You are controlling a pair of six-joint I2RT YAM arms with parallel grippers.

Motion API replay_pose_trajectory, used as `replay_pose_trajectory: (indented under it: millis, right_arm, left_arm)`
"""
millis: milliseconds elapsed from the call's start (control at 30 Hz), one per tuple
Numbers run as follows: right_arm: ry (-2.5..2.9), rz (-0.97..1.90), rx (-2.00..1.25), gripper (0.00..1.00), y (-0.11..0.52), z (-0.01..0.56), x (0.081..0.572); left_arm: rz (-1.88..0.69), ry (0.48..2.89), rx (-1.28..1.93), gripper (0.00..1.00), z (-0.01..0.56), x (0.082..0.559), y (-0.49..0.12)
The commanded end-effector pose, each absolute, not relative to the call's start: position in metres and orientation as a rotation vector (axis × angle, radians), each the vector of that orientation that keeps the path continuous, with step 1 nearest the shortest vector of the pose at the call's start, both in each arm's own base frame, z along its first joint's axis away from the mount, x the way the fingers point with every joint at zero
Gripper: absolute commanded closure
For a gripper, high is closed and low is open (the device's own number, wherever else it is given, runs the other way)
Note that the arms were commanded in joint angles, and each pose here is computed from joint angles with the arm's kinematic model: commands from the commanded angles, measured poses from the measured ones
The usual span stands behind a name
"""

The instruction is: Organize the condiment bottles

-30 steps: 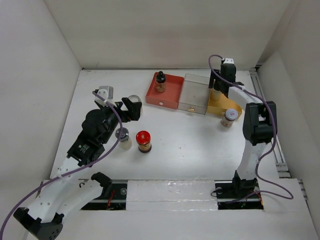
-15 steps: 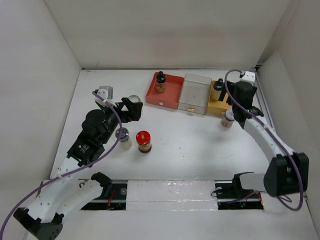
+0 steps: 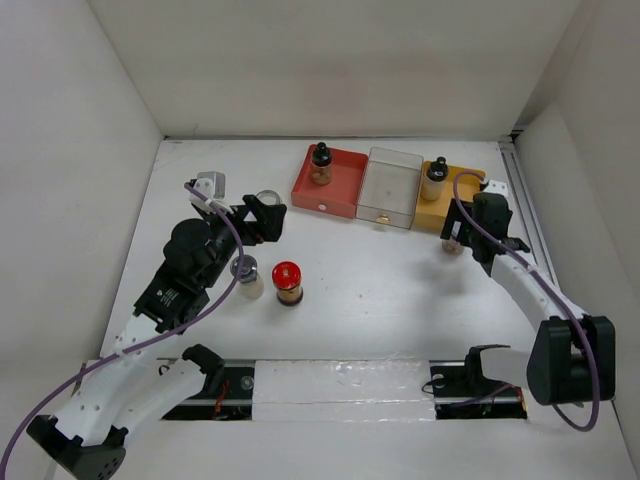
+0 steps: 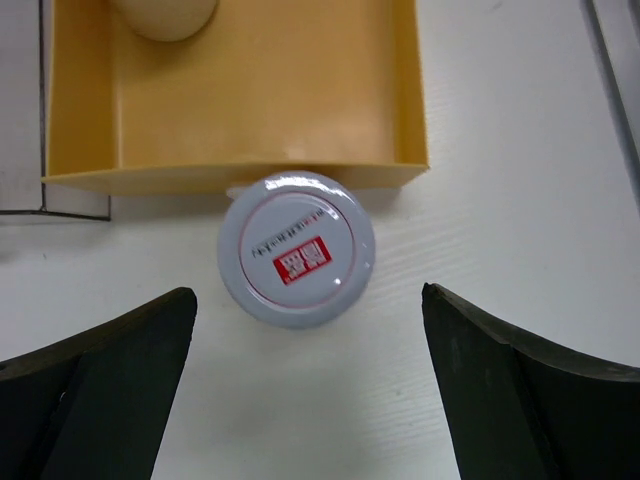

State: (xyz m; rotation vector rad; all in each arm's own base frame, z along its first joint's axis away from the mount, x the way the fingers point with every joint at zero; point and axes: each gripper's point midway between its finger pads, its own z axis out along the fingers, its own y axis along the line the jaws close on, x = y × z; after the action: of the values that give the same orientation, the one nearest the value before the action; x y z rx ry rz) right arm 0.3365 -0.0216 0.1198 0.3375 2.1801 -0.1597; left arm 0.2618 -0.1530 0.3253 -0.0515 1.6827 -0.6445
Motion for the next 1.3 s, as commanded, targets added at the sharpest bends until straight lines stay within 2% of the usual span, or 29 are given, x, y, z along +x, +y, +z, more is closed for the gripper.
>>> replay_pose_trajectory:
  millis: [0, 200, 467, 567, 633, 767, 800, 967, 1067, 1267]
  right_arm:
    - [2.114, -0.077, 0.271, 0.0, -0.011, 0.142, 0.371]
    - [2.146, -0.073, 0.266, 0.0, -0.009, 0.128, 0.381]
    - [2.12, -0.137, 0.345, 0.17, -0.021, 0.125, 0.382]
    - [2.105, -0.15, 0.366, 0.15, -0.024, 0.127, 0.383]
    - [2.094, -0.158, 0.371, 0.21, -0.026, 0.131, 0.385]
    - [2.099, -0.16, 0.39, 0.43, -0.029, 0.128, 0.385]
    - [2.099, -0.16, 0.39, 0.45, -0.029, 0.127, 0.382]
    - [2.057, -0.1, 0.35, 0.49, -0.016, 0.159, 0.36]
    - [1.936, -0.065, 0.328, 0.49, -0.012, 0.211, 0.352]
    - [1.81, 0.006, 0.311, 0.49, -0.007, 0.269, 0.387]
  left_arm:
    - [-0.681, 1.635, -0.042, 0.08, 0.339, 0.259, -0.155]
    - [-0.677, 1.644, -0.041, 0.08, 0.336, 0.261, -0.157]
    - [-0.681, 1.635, -0.042, 0.08, 0.339, 0.261, -0.157]
    - [-0.688, 1.636, -0.034, 0.08, 0.339, 0.26, -0.158]
    - [-0.688, 1.636, -0.034, 0.08, 0.339, 0.26, -0.158]
    - [-0.681, 1.635, -0.027, 0.08, 0.338, 0.261, -0.158]
    - [-0.684, 1.626, -0.028, 0.08, 0.341, 0.259, -0.157]
    - [-0.684, 1.626, -0.028, 0.08, 0.341, 0.259, -0.157]
    - [-0.684, 1.627, -0.028, 0.08, 0.34, 0.261, -0.158]
    - [-0.684, 1.627, -0.028, 0.08, 0.34, 0.261, -0.158]
